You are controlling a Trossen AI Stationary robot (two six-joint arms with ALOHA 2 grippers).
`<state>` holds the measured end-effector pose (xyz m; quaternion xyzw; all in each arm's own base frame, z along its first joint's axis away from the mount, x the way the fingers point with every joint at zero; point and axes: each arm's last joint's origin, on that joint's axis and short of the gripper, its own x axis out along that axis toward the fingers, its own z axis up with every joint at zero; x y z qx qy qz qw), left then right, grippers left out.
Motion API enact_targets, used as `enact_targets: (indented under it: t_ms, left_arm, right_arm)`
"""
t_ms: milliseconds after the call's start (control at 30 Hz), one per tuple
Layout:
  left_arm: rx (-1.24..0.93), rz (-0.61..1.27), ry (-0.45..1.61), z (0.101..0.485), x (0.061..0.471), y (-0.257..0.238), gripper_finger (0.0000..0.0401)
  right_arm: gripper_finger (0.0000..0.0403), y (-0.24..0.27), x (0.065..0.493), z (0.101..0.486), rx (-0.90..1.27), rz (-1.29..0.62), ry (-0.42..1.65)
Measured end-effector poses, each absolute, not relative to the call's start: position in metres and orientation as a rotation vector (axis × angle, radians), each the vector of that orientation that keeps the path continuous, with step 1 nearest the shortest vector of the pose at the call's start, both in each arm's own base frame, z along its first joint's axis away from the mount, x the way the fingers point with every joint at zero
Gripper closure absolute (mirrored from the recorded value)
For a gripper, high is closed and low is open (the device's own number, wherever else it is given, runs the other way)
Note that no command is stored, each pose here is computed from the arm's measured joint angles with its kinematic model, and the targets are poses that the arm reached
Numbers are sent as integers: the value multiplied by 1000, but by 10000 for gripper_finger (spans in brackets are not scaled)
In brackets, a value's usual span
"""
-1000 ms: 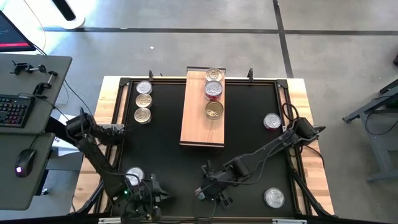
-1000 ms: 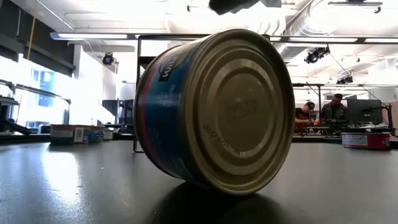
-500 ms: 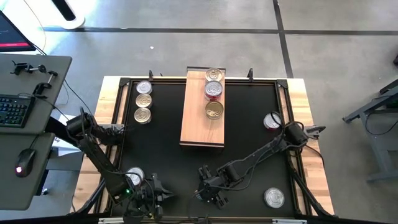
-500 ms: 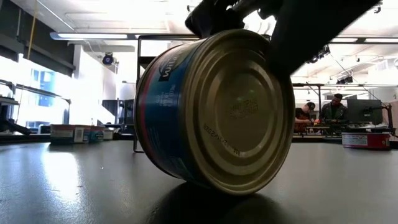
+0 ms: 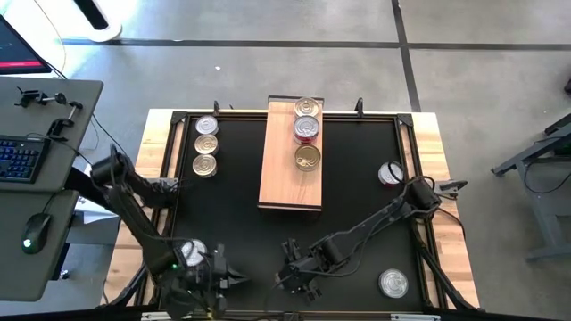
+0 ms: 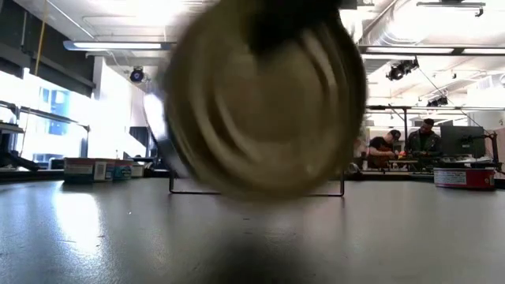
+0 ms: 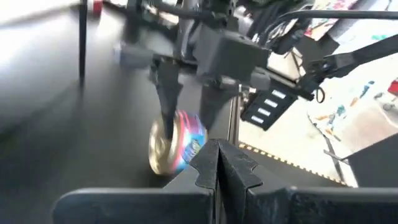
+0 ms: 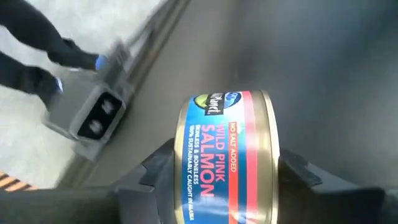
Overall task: Stack canned seafood by type on shelf
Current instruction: Stack the blue-pink tuna can on top of the blue-pink tuna can on the shelf
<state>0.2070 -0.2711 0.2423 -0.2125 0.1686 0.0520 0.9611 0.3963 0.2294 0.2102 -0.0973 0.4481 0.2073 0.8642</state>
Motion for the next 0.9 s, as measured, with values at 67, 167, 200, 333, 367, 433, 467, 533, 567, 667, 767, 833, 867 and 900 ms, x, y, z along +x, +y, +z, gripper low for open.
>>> enact_targets:
  t_ms: [67,167,200,333,367,433,467,533,567,667,767,833,867,900]
  left_arm:
    - [-380,98,321,257,202,-263,401]
    - [-299,113,303,276,193,-248,401]
    - [-270,126,301,281,190,-243,401]
    - [-205,187,277,297,179,-223,401]
    - [-198,194,275,300,177,-219,401]
    - [-200,191,277,304,174,-215,401]
    - [-202,186,278,306,173,-214,401]
    - [-193,177,279,307,173,-213,401]
    - [-182,168,283,307,173,-214,401]
    - [-162,122,307,306,175,-217,401]
    - [-166,87,345,302,178,-219,401]
    - [-164,80,357,300,180,-219,401]
    - [-161,84,359,298,182,-220,401]
    - [-158,88,361,297,183,-220,401]
  right_arm:
    - [237,230,398,234,-209,415,925]
    - [237,231,395,282,-278,329,876]
    - [237,231,393,299,-318,297,861]
    - [237,221,382,352,-444,136,798]
    - [237,218,379,362,-466,93,792]
    - [237,208,372,377,-523,-8,799]
    - [237,202,369,381,-553,-61,811]
    - [237,190,365,384,-598,-161,853]
    - [237,184,364,382,-613,-206,878]
    - [237,170,363,370,-636,-272,978]
    - [237,160,363,353,-656,-322,1071]
    - [237,154,363,341,-687,-368,1120]
    - [237,150,364,334,-703,-392,1143]
    - [237,147,364,328,-718,-413,1161]
